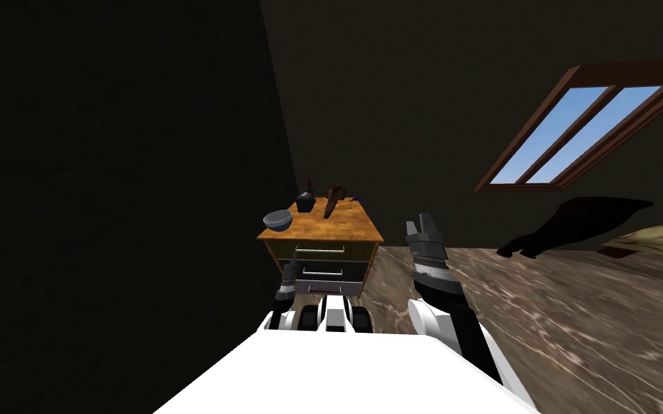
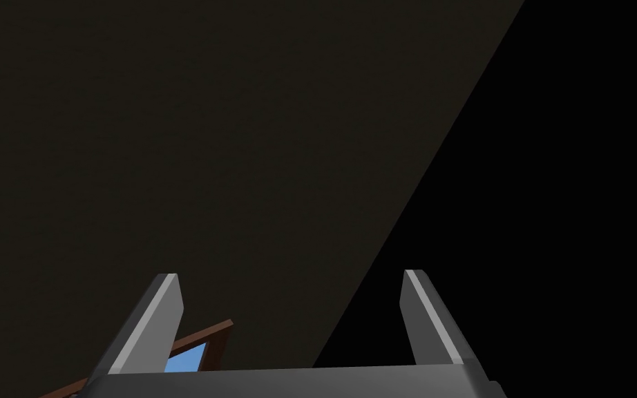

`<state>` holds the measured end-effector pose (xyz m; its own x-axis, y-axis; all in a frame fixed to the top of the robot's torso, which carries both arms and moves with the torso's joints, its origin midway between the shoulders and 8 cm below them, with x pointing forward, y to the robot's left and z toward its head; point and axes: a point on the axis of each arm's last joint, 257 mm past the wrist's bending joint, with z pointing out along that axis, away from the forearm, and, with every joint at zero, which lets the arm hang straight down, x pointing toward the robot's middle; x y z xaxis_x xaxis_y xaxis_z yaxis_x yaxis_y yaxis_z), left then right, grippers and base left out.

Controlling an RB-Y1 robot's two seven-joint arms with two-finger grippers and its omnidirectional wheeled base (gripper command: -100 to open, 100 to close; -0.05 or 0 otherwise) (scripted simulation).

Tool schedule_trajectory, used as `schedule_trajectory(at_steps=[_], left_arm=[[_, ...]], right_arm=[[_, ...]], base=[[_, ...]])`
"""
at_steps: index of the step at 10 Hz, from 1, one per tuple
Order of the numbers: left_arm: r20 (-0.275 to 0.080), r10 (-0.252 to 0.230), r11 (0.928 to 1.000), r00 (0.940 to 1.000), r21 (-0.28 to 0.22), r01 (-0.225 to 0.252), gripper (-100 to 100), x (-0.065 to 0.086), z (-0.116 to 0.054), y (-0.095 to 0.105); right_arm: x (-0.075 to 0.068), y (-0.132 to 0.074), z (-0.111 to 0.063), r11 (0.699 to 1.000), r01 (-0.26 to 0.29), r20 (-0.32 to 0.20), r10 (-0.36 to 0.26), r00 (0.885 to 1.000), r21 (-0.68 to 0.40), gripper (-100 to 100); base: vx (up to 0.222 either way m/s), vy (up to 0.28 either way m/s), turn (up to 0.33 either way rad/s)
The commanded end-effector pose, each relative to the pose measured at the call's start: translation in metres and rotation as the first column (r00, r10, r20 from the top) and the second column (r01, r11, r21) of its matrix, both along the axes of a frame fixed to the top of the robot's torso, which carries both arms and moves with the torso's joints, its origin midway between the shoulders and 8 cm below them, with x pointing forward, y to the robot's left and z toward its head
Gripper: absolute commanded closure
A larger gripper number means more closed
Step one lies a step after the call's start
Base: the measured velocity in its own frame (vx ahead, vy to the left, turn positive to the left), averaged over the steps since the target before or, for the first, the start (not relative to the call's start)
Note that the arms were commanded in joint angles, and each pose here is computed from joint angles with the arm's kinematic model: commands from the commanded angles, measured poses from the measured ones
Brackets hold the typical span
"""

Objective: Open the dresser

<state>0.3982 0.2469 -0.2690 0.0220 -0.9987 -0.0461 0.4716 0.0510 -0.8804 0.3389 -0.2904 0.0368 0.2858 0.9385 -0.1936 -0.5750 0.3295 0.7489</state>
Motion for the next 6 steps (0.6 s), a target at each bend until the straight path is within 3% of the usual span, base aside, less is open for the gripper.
schedule_trajectory(at_steps=[1,2,3,6], left_arm=[[-0.009,0.006,1.0000,0.9999,-0.001,-0.006,100,-0.021,-0.011,0.001],[-0.009,0.005,1.0000,1.0000,-0.001,-0.005,100,-0.018,-0.009,0.000],[-0.014,-0.002,0.9993,0.9999,0.036,0.002,-100,-0.014,-0.007,0.011],[-0.033,-0.010,0.9967,0.9994,0.081,0.012,-100,0.002,-0.004,0.024]], right_arm=[[0.000,0.000,0.000,1.000,0.000,0.000,0.000,1.000,0.000,0],[0.000,0.000,0.000,1.000,0.000,0.000,0.000,1.000,0.000,0],[0.000,0.000,0.000,1.000,0.000,0.000,0.000,1.000,0.000,0],[0.000,0.000,0.000,1.000,0.000,0.000,0.000,1.000,0.000,0]], base=[[0.026,0.004,-0.021],[0.013,0.004,-0.002],[-0.011,-0.001,0.014],[-0.048,-0.010,0.016]])
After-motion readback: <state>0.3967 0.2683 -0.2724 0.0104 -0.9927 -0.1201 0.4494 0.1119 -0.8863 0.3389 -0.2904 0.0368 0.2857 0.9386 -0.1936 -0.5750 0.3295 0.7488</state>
